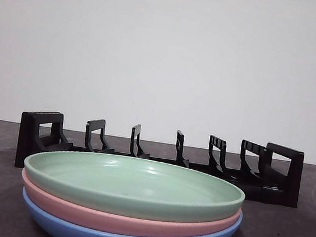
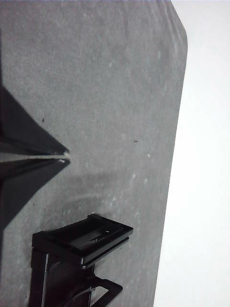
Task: Place the plate
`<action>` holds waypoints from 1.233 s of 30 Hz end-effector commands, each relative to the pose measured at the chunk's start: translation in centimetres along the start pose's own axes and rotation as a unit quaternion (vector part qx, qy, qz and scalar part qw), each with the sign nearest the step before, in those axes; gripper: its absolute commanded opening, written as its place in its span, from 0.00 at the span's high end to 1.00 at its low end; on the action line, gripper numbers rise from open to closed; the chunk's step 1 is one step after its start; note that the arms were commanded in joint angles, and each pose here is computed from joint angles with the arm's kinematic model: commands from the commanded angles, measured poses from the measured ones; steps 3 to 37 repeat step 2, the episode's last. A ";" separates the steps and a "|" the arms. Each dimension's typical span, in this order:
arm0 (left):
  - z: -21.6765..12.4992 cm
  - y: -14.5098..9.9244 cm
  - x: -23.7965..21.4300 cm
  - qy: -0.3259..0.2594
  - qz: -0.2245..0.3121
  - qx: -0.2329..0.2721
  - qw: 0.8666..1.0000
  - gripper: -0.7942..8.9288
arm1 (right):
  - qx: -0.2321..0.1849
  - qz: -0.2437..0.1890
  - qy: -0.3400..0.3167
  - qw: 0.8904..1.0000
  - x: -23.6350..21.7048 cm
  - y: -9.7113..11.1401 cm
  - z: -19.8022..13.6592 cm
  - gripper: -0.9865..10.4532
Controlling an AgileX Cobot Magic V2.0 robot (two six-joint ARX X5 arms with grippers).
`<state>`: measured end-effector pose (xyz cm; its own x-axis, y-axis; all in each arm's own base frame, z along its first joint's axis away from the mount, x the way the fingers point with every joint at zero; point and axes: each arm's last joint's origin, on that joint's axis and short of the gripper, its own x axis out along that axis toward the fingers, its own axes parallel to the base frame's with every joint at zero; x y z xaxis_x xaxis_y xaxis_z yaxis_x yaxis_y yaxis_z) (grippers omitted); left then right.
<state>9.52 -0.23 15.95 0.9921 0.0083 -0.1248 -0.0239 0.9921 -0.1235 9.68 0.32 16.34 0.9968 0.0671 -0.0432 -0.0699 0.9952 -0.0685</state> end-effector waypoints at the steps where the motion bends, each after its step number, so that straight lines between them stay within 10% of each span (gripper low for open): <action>1: -0.5 0.1 0.2 0.003 0.000 0.000 1.000 0.91 | 0.007 -0.003 -0.004 1.000 0.0 0.0 0.0 0.89; 37: -0.5 0.1 0.2 0.003 0.000 0.000 1.000 0.91 | 0.007 -0.003 -0.004 1.000 0.0 0.0 0.0 0.89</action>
